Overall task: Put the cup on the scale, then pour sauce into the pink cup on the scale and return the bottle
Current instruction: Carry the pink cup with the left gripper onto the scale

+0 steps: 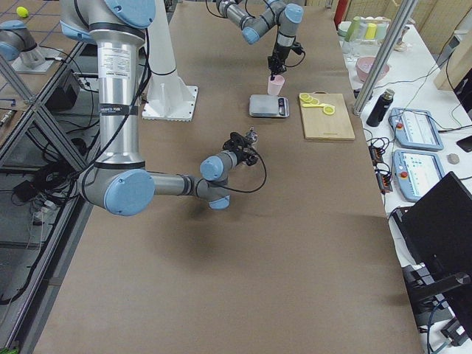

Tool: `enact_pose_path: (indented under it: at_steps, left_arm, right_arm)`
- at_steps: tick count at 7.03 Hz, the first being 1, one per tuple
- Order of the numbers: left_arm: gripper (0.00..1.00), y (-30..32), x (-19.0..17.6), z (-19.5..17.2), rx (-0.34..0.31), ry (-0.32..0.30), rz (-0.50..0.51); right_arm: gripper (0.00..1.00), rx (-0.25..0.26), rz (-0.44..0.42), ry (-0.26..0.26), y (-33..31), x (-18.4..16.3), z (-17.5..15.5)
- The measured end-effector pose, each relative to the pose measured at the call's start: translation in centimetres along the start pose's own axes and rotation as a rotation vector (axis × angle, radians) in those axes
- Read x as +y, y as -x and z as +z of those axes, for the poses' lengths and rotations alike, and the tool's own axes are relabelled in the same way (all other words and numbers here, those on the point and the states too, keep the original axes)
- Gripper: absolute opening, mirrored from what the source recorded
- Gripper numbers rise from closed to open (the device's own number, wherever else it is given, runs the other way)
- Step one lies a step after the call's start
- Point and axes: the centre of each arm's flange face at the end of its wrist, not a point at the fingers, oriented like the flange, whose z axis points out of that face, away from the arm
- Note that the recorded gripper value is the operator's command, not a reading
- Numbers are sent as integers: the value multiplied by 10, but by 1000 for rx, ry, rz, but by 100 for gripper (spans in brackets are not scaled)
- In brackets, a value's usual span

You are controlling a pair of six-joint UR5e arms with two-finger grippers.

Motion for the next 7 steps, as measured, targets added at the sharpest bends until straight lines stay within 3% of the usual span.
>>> enact_pose_path:
  at_steps: [5, 7]
  left_arm:
    - [0, -12, 17, 36, 24, -41, -2]
    - [0, -12, 28, 45, 19, -34, 9]
  right_arm:
    - [99, 5, -7, -29, -5, -15, 13]
    - [78, 4, -6, -32, -5, -16, 16]
